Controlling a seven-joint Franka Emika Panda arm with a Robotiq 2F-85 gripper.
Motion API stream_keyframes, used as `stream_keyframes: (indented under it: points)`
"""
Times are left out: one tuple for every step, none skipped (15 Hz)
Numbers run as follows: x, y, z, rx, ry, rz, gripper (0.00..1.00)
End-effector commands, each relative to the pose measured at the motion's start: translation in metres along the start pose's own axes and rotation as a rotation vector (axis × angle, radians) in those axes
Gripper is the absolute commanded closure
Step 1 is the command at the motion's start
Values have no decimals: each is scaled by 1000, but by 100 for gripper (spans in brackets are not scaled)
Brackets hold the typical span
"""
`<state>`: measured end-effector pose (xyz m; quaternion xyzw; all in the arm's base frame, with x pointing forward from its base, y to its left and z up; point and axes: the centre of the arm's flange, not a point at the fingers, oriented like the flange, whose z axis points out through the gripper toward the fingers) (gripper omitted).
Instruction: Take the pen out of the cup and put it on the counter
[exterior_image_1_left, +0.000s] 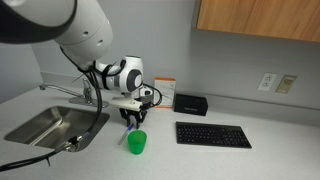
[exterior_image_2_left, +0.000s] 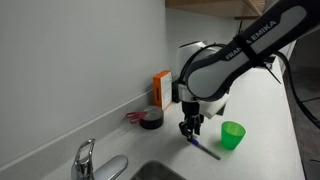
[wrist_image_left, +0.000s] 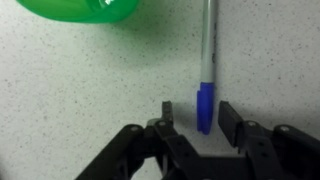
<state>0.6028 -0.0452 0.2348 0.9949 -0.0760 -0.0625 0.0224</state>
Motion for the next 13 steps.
stream_keyframes:
  points:
    - [20, 2, 2, -1, -25, 10, 16]
    - [21, 3, 2, -1, -25, 11, 7]
    - [22, 3, 2, 1, -24, 10, 1]
    - [24, 3, 1, 3, -23, 10, 0]
    - [24, 3, 1, 5, -22, 11, 0]
    - [24, 4, -1, 6, -25, 11, 0]
    - [23, 5, -3, 6, -27, 6, 0]
    - [15, 2, 2, -4, -8, 4, 0]
    - [15, 2, 1, -4, -9, 4, 0]
    - [15, 2, 0, -4, -10, 5, 0]
    - [16, 2, 0, -4, -10, 5, 0]
    - [16, 3, 0, -4, -10, 5, 0]
    - [16, 3, 0, -4, -10, 5, 0]
